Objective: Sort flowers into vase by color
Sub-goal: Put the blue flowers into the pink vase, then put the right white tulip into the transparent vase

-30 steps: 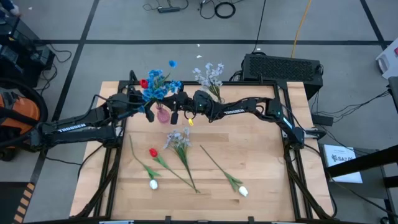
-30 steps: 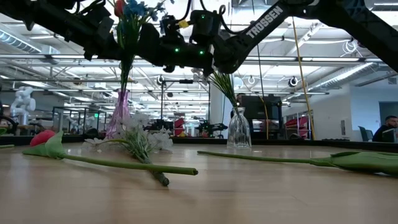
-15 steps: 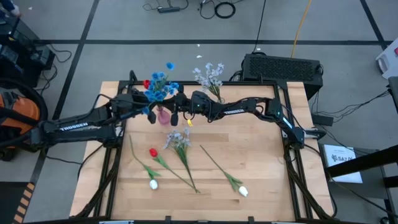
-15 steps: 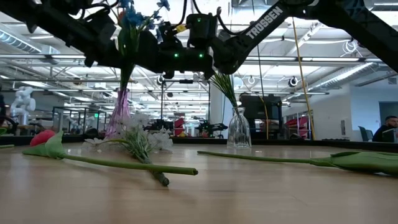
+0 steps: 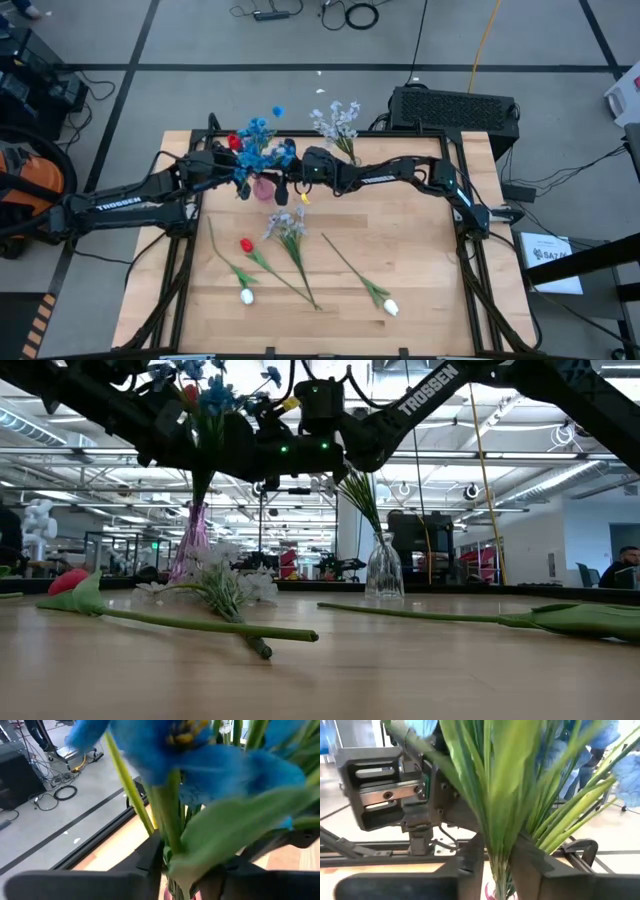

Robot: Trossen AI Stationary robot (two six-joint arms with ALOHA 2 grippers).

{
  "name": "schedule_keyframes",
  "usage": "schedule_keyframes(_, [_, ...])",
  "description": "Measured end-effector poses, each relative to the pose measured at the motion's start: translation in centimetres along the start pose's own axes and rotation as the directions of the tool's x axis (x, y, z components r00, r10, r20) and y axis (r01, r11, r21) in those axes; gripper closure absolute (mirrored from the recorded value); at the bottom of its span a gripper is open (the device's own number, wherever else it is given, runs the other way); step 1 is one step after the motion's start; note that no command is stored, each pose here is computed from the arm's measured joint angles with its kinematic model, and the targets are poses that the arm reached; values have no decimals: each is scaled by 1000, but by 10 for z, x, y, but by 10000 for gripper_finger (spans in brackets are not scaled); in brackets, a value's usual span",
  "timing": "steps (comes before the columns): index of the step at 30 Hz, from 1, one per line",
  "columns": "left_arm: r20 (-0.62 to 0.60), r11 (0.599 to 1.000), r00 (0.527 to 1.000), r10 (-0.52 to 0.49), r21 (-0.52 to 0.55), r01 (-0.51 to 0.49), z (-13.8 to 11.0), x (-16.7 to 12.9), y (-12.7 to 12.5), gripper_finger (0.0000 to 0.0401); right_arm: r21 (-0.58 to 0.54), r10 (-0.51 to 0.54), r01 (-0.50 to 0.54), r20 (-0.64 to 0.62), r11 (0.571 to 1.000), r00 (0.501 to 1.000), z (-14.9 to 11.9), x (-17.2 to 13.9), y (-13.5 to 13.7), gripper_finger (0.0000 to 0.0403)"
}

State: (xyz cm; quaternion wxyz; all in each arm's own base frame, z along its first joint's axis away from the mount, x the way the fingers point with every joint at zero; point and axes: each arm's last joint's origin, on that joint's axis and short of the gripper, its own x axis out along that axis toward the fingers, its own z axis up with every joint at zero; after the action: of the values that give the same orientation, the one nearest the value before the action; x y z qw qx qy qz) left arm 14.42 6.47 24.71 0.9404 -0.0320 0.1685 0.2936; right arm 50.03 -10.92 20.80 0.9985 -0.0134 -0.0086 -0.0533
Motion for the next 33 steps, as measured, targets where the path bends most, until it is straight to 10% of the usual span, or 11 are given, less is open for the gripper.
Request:
schedule_keyframes(13, [-88,999,996,-34,30,36,3,-9,1,248,-9,-28,27,-175,1000,984,24,-15,-8,241])
schedule_keyframes(33, [-169,991,985,-31,126,53,12,-24,4,247,-30,-74,67,-356,997,932,56,-41,-9,220])
